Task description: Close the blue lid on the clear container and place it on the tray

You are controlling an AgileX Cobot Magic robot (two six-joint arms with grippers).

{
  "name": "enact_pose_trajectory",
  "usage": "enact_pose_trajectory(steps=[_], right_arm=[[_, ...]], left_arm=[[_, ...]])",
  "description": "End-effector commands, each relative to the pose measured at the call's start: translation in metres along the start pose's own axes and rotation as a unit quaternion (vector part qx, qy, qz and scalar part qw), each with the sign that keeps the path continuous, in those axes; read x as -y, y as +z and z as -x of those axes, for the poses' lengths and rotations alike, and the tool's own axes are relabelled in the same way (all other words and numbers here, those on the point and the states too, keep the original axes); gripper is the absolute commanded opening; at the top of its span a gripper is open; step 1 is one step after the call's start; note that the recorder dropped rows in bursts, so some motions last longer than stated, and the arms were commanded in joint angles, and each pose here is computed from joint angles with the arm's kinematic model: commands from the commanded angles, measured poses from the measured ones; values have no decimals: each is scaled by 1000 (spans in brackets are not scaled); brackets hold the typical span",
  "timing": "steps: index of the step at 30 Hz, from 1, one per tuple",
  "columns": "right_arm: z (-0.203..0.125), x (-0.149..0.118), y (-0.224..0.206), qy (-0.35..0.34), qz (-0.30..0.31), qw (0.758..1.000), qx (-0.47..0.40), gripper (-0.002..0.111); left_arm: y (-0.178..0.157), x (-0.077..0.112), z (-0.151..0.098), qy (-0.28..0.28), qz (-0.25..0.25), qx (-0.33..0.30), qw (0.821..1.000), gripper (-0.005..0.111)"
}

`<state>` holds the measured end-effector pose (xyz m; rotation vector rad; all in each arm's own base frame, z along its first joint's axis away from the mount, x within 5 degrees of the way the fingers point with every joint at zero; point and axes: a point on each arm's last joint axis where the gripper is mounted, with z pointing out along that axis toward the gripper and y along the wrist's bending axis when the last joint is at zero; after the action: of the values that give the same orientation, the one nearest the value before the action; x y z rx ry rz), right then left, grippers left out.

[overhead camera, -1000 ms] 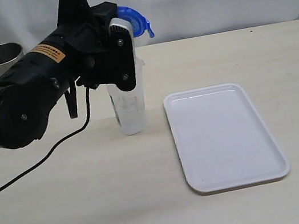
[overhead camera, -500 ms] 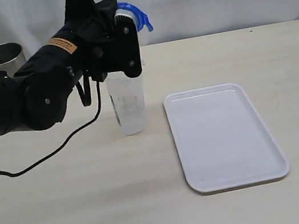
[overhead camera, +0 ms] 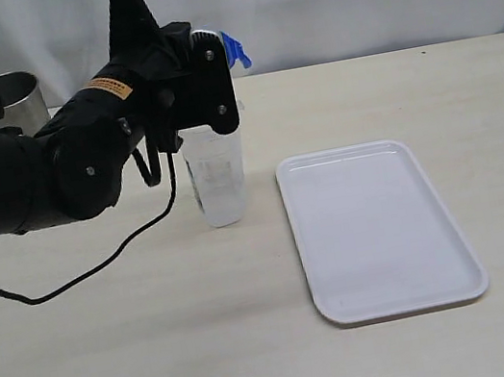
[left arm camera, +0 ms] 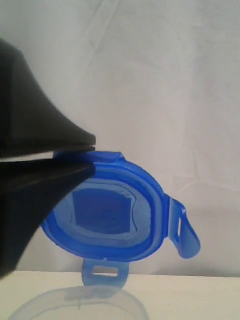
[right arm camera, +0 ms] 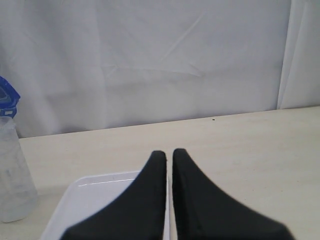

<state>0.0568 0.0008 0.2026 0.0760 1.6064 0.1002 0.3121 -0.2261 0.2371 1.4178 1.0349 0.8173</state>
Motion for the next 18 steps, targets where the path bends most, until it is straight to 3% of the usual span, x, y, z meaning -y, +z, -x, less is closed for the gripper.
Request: enact_pose_trajectory(steps=[1, 10, 18], right_arm=[[1, 0, 0, 2, 2, 1000, 7, 5], [1, 0, 0, 2, 2, 1000, 7, 5], [0, 0, 0, 2, 1, 1000, 4, 5]], left_arm=[[-12, -3, 0, -16, 7, 0, 1000, 0], [-16, 0, 11, -43, -3, 10, 999, 0], [-16, 1, 7, -74, -8, -15, 997, 0]])
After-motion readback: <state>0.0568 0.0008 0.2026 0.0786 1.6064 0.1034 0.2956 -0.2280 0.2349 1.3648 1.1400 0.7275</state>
